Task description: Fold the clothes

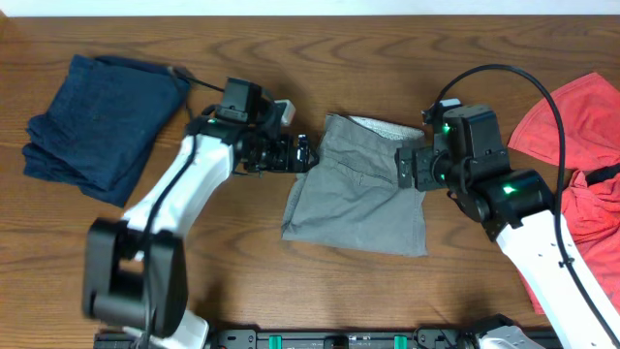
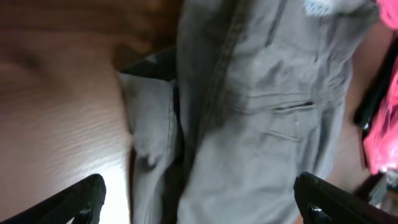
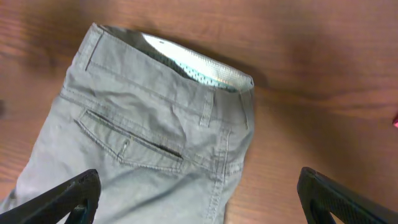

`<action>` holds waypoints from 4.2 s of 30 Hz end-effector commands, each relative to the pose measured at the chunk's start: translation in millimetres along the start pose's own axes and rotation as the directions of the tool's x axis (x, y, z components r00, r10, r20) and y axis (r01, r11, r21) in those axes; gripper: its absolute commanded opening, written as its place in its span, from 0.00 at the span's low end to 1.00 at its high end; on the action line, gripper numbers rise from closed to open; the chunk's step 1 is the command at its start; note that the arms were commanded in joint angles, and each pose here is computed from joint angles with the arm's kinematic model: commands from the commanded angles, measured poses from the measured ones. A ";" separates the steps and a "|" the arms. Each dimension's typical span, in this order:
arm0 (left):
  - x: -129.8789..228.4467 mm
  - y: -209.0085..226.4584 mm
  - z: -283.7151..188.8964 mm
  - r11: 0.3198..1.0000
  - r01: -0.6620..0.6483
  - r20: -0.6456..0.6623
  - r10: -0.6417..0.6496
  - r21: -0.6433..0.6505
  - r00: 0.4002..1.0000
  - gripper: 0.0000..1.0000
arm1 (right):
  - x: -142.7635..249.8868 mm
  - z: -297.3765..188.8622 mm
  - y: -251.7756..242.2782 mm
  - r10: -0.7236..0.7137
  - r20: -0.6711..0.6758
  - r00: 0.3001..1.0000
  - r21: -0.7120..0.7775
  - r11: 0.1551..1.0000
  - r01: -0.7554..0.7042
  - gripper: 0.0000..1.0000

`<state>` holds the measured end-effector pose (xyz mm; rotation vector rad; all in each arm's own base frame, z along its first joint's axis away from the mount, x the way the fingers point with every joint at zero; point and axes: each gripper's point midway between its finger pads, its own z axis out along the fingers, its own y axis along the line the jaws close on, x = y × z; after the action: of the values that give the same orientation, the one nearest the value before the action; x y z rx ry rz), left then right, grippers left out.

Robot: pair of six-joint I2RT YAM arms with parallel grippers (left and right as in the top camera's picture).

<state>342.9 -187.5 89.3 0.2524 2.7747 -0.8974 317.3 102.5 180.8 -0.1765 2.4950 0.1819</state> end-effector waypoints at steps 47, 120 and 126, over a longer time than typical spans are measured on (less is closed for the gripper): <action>-155.0 145.1 -324.9 0.904 0.254 0.727 0.084 -0.344 0.682 0.06 | 10.5 -8.1 -2.8 0.095 -0.039 0.995 0.013 0.995 -0.094 0.99; 17.8 349.8 -243.7 0.393 0.919 0.485 -0.799 -0.026 0.356 0.43 | 11.2 -8.2 -7.8 0.088 -0.038 0.995 0.040 0.995 -0.086 0.99; 39.8 367.5 -202.4 0.319 0.946 0.375 -0.872 -0.049 0.314 0.44 | 12.0 -8.2 -7.9 0.087 -0.042 0.995 0.041 0.995 -0.086 0.99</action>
<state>369.9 226.7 59.1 -1.5210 2.4565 -0.6362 303.0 94.6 171.5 -0.0722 2.5723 0.1706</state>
